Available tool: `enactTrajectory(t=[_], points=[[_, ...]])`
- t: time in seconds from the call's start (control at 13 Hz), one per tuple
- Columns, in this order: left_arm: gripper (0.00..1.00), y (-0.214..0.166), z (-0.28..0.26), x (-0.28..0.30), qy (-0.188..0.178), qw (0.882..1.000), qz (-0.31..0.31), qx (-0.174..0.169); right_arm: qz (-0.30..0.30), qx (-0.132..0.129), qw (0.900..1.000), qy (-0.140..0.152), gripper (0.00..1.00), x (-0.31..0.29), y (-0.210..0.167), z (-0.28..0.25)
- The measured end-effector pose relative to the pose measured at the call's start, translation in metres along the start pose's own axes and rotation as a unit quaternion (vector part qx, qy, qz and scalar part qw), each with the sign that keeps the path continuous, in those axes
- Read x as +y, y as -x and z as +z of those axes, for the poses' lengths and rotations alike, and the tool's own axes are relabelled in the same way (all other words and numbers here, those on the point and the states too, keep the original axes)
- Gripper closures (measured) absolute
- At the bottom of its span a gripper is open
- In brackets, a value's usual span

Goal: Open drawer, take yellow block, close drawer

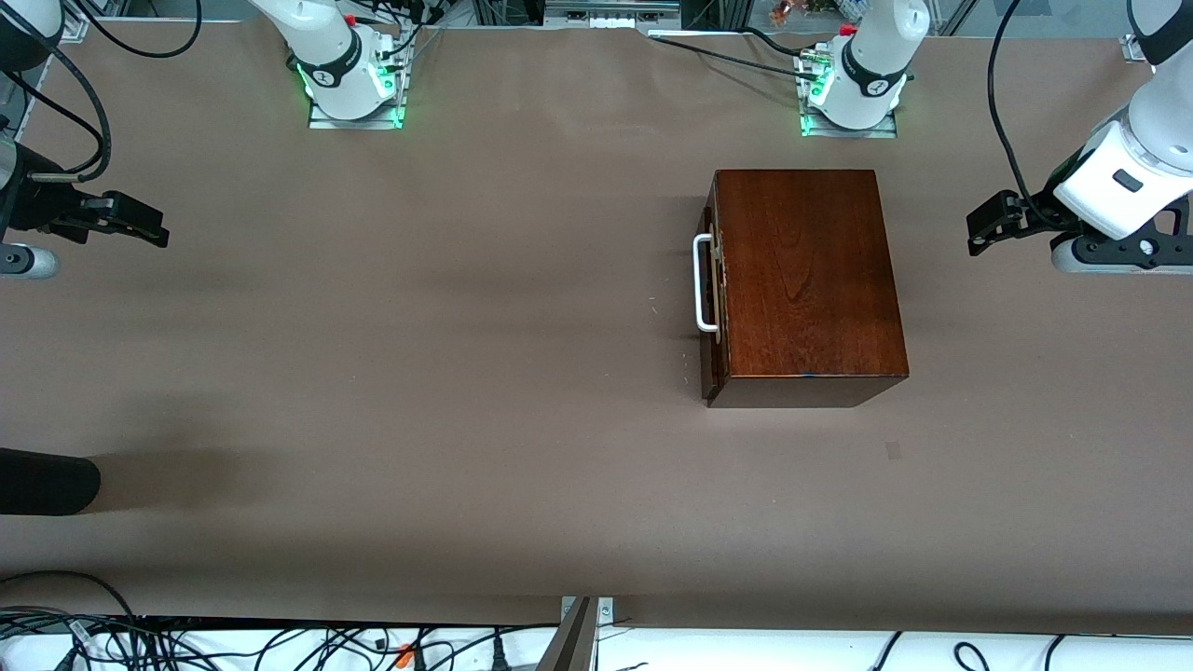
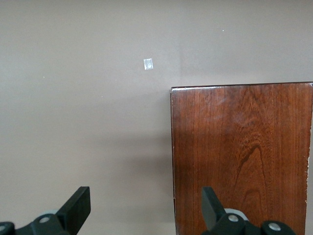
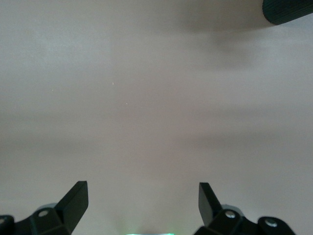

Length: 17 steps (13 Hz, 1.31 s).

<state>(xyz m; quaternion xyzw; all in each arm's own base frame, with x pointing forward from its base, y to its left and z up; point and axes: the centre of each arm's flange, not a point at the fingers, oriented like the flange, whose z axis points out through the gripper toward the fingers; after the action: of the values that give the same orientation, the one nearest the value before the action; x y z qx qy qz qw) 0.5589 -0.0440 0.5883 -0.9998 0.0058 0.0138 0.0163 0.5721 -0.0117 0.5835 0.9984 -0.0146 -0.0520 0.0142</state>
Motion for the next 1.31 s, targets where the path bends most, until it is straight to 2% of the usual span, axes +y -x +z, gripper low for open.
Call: enactTrajectory(t=[1.31], points=[[0.00, 0.0022, -0.0046, 0.0060, 0.000, 1.000, 0.005, -0.004, -0.001, 0.000, 1.000, 0.000, 0.00, 0.0000, 0.0000, 0.0000]])
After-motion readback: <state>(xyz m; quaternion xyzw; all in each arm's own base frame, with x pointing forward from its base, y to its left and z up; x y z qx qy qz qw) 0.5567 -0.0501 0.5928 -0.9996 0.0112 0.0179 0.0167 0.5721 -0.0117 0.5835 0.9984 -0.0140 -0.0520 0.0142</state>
